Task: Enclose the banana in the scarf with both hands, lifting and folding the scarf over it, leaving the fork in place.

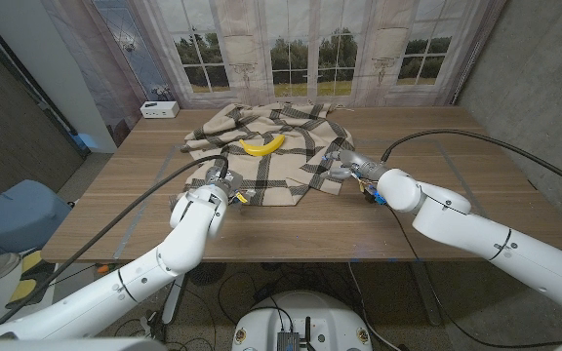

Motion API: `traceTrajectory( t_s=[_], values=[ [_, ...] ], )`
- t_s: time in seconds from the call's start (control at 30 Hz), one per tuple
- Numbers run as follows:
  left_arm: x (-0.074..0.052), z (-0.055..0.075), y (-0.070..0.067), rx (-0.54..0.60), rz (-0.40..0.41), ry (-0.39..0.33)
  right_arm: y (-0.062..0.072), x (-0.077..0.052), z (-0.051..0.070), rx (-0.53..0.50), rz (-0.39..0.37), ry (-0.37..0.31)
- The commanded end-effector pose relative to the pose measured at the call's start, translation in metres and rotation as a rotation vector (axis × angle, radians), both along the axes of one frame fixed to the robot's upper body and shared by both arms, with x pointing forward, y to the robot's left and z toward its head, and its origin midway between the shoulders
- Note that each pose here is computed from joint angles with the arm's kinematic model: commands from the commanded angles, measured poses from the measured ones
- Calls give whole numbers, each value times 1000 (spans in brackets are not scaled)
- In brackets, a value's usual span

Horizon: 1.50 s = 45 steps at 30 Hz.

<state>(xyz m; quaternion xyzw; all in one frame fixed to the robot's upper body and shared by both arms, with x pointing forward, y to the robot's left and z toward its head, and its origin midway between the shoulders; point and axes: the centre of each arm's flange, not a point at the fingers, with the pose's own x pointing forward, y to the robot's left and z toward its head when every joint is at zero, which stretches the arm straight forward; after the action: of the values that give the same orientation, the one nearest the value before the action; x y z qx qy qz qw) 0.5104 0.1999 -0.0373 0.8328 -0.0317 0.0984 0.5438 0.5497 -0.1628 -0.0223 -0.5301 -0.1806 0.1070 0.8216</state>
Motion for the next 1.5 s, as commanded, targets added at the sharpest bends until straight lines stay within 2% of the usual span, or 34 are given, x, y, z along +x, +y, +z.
traceTrajectory(
  t_s=[0.03,0.37,0.63,0.77,1.13,1.5],
  values=[
    [13,-15,11,34,102,-9,5,9,5,-36,3,19],
    [27,-22,22,15,137,9,4,10,7,-46,-9,17],
    [34,-26,30,3,153,-70,5,9,6,-108,-48,40],
    [36,-26,32,-18,145,-87,7,8,4,-145,-65,63],
    [33,-12,24,-58,70,-142,14,8,-6,-224,-74,136],
    [20,6,11,-69,-16,-226,18,14,-18,-251,-129,126]
  ],
)
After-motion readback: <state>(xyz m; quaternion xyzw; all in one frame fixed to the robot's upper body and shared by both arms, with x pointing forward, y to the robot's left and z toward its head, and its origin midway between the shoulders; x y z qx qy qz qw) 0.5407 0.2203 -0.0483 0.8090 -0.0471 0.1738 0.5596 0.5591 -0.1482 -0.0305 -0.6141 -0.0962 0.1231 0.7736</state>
